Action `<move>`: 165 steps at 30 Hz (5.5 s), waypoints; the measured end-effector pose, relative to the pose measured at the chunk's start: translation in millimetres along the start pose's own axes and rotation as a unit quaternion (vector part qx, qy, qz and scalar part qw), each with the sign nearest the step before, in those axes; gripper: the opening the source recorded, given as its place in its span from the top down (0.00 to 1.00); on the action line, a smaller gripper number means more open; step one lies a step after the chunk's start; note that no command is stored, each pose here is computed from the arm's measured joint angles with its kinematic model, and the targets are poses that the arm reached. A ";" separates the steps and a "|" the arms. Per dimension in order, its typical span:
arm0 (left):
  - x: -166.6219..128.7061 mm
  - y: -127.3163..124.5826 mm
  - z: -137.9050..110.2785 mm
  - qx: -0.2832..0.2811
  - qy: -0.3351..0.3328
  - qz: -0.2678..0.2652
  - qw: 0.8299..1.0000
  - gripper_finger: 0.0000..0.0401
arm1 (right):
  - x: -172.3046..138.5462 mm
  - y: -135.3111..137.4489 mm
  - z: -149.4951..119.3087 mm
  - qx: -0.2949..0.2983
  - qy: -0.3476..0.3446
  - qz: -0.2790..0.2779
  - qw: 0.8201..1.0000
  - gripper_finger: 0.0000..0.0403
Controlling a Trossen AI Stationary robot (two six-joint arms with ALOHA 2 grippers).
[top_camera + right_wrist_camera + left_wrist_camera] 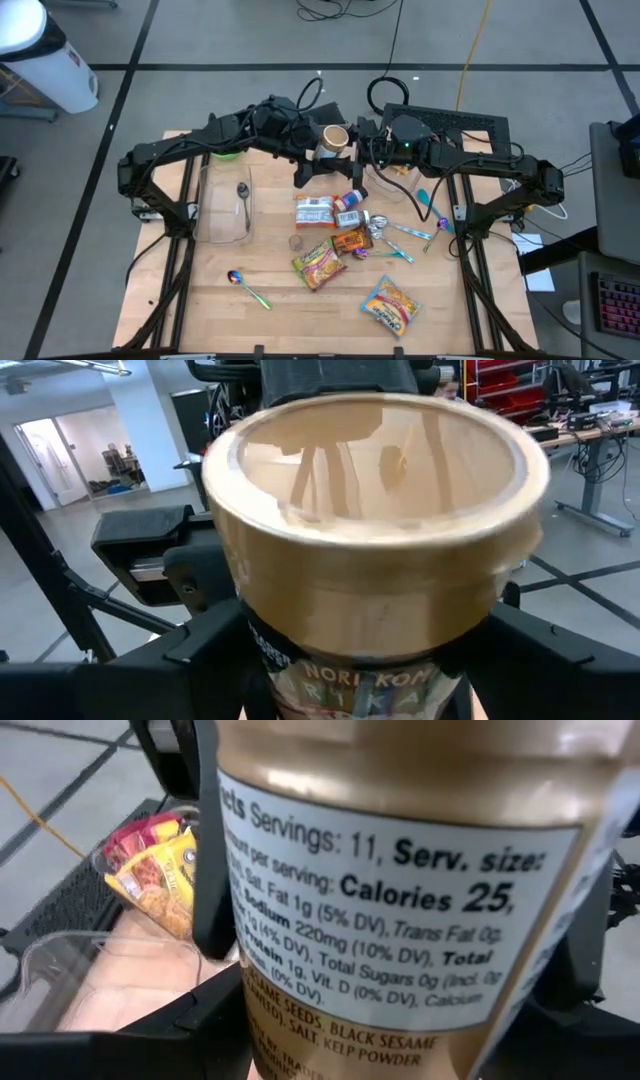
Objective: Pick & Place Food Item
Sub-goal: Put the gold spice bottle into the middle transparent bin
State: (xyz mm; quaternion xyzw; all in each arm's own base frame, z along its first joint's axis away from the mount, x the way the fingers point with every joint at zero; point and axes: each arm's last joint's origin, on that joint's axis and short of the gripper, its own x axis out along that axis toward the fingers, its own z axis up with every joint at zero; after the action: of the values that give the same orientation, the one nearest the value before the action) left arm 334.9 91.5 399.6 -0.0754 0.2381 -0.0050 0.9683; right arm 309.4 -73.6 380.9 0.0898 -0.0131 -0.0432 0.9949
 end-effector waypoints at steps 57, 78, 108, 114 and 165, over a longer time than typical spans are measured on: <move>21.8 -5.9 -43.9 -0.013 0.205 -0.013 0.979 0.30 | -2.7 -13.1 -20.7 0.086 0.123 0.066 0.987 0.19; 21.7 -6.9 -42.2 -0.025 0.197 -0.017 0.980 0.30 | 11.0 -10.1 -34.3 0.077 0.136 0.074 0.985 0.22; 19.1 -6.6 -41.0 -0.027 0.193 -0.023 0.981 0.21 | 9.5 -11.5 -32.9 0.069 0.135 0.076 0.985 0.33; -9.0 -6.0 -34.5 -0.033 0.178 -0.011 0.983 0.21 | 2.4 -17.9 -25.4 0.067 0.126 0.067 0.988 0.33; -189.8 -26.7 -14.3 -0.029 -0.049 0.074 0.996 0.27 | 27.1 -165.4 8.3 0.013 0.371 -0.178 0.911 0.33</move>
State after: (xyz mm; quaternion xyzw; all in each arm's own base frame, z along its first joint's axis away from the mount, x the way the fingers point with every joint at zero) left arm 160.7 71.7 478.4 -0.0856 0.1952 0.0769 0.9740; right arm 322.3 -239.5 359.8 0.1134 0.3723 -0.1833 0.9028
